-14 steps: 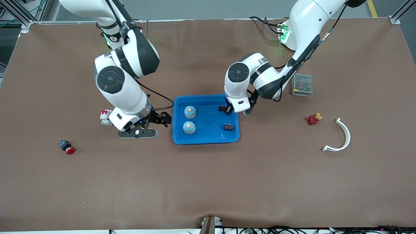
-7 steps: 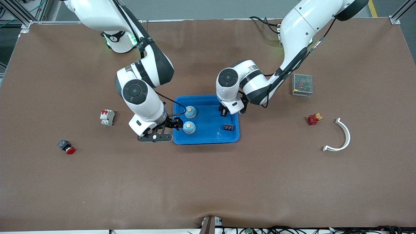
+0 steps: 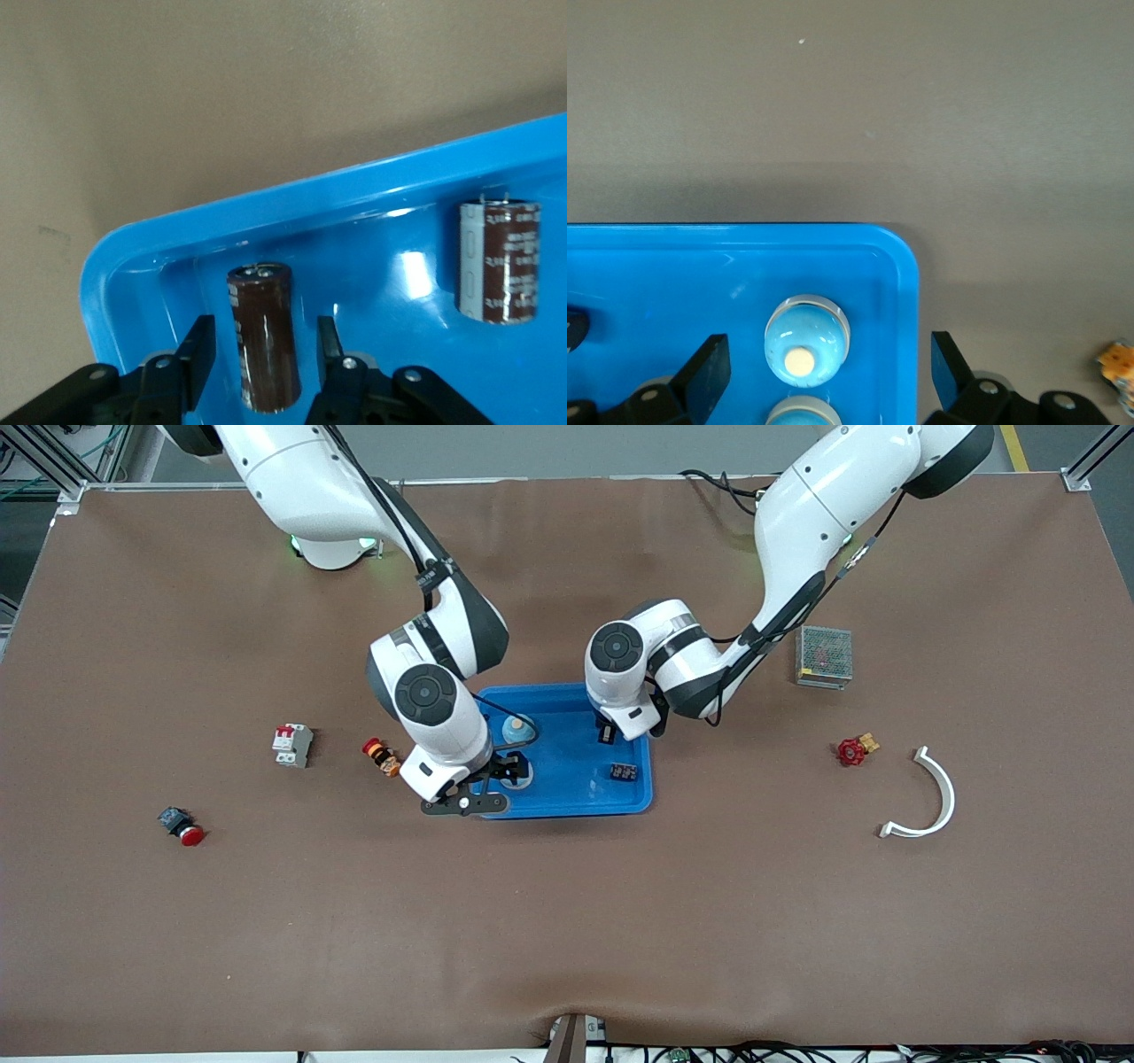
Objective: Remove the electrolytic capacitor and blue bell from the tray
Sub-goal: 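Grasp the black capacitor with the left gripper while the right gripper grasps a bell, then carry the capacitor beside the red valve with the left gripper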
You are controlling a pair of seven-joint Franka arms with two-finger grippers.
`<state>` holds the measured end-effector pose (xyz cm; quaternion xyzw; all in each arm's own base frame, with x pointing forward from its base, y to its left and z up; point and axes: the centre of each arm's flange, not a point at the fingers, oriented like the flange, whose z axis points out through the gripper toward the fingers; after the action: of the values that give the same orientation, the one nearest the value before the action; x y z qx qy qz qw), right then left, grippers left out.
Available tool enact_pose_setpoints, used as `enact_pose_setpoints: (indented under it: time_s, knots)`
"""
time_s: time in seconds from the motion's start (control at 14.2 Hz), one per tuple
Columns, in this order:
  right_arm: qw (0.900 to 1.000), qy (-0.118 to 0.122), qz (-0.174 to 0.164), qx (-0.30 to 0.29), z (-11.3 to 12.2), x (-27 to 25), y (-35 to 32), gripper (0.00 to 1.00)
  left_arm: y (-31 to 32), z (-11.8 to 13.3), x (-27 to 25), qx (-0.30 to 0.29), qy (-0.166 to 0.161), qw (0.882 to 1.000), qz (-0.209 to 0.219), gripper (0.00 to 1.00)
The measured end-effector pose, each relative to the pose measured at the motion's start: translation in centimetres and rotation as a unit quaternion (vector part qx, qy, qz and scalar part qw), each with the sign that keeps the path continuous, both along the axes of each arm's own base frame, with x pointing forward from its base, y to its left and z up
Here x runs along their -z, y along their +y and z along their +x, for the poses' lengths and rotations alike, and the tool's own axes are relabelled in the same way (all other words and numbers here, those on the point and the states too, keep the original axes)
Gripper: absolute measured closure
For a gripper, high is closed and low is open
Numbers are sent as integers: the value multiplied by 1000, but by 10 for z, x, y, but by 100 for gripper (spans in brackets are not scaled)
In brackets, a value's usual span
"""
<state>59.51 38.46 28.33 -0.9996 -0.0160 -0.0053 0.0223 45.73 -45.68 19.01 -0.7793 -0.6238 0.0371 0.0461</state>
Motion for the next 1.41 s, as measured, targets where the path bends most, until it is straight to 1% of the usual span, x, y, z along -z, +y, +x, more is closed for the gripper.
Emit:
enact_pose_setpoints:
  time_s: [0.07,0.14,0.21,0.42,0.56,0.78,0.92,1.06,1.2,1.27,1.41]
  knots:
    - [1000,2,-1,0,0,6,1,0,1,0,3,1,1,1000,1,53]
    - [1000,3,-2,0,-1,10,1,0,1,1,4,1,1,1000,2,66]
    - [1000,4,-3,-2,-2,13,3,0,1,2,4,0,0,1000,1,70]
    - [1000,5,-4,-11,-9,20,14,0,3,11,-2,4,-14,1000,1,70]
    - [1000,5,-4,-14,-13,28,20,0,7,19,-16,16,-24,1000,9,70]
    - [1000,4,-5,-18,-17,46,26,0,17,26,-55,53,-33,997,42,70]
    - [1000,3,-4,-19,-18,59,27,0,31,30,-82,95,-29,992,72,70]
    - [1000,-1,-3,-19,-21,71,26,0,49,34,-100,139,-15,985,97,70]
    - [1000,2,-5,-20,-25,79,25,0,69,39,-114,181,16,978,104,70]
    - [1000,3,-6,-21,-26,81,25,0,83,44,-121,197,33,975,101,70]
    - [1000,5,-7,-22,-29,84,25,0,123,59,-138,222,75,969,81,70]
